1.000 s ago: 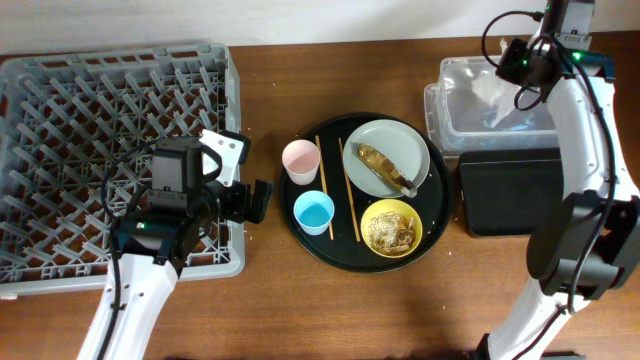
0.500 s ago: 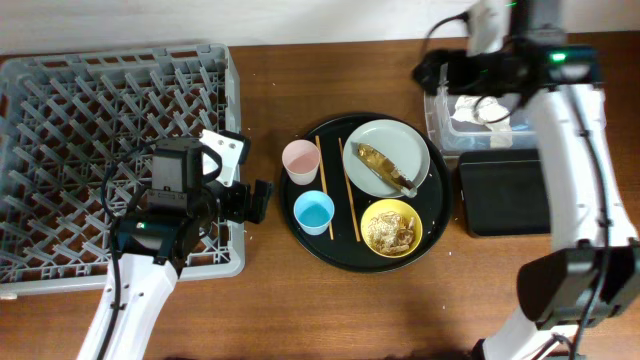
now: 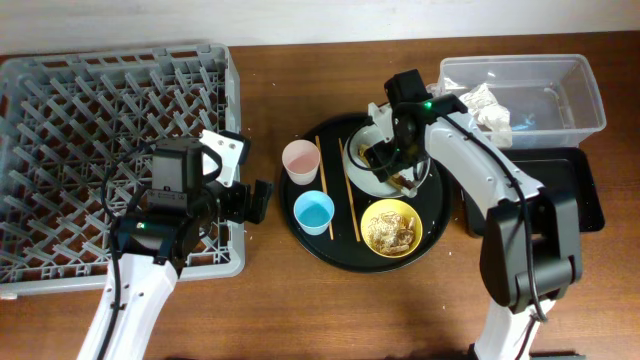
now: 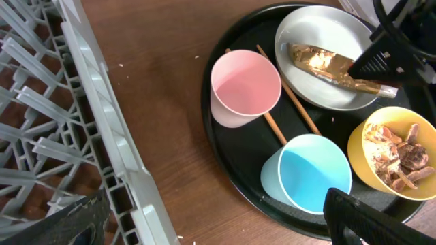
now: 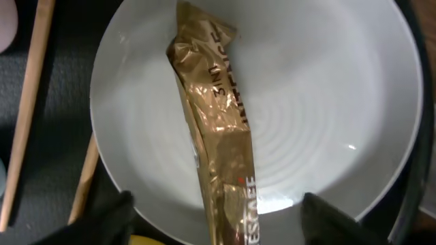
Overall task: Sort waste into correct bins and load items into the dishwasher rack
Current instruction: 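Grasp the gold coffee wrapper on the plate with the right gripper, then carry the wrapper to the clear bin and release it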
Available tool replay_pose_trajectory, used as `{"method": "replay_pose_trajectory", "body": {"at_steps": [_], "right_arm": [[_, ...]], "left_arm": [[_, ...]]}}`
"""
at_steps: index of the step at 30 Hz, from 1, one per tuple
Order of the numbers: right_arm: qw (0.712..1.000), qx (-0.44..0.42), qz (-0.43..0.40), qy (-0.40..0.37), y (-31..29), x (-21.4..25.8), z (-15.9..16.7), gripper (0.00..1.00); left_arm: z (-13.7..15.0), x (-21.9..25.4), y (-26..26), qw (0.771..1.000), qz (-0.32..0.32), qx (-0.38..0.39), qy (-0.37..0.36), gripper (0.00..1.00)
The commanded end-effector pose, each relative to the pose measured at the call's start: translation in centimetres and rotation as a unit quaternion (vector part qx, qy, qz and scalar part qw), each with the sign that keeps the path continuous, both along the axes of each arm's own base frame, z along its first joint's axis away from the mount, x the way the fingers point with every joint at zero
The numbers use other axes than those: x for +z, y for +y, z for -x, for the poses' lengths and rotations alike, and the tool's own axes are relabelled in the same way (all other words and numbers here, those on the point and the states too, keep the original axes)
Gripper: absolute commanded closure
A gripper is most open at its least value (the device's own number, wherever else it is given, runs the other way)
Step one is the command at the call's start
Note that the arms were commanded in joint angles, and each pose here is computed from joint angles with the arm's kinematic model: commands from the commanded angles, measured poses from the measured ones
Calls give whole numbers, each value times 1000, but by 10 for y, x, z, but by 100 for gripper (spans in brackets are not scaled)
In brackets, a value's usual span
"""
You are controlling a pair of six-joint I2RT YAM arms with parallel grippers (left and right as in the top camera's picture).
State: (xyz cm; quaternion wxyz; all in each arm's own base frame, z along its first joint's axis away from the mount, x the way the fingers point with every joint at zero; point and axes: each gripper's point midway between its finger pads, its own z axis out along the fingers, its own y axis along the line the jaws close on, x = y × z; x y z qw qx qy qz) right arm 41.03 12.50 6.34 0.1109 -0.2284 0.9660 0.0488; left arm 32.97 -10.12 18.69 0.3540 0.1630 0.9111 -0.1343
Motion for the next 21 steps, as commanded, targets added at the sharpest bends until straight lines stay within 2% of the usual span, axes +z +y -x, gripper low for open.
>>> {"method": "replay_pose_trajectory", "body": {"at_steps": [1, 4, 7, 8, 9, 11, 14, 17, 19, 21], "right_arm": [[1000, 1, -13, 27, 0, -21, 6, 29], [999, 1, -7, 47, -3, -41, 15, 34], [998, -11, -4, 55, -4, -53, 16, 35], [998, -20, -6, 53, -3, -53, 14, 39], [998, -26, -8, 51, -3, -53, 13, 59], [998, -26, -8, 51, -3, -53, 13, 93], [997, -52, -13, 51, -2, -38, 8, 96], [998, -53, -24, 14, 2, 19, -9, 96], [990, -125, -35, -50, -12, 92, -35, 96], [963, -241, -37, -114, -52, 149, -62, 96]], "left_arm": [[-1, 5, -3, 1000, 5, -5, -2, 0], [-1, 5, -3, 1000, 5, -5, -2, 0], [-1, 5, -3, 1000, 5, -5, -2, 0], [-1, 5, -3, 1000, 5, -5, -2, 0], [-1, 5, -3, 1000, 5, -5, -2, 0], [-1, 5, -3, 1000, 5, -5, -2, 0], [-1, 5, -3, 1000, 5, -5, -2, 0], [-1, 5, -3, 1000, 5, -5, -2, 0], [-1, 5, -3, 1000, 5, -5, -2, 0], [-1, 5, -3, 1000, 5, -5, -2, 0]]}}
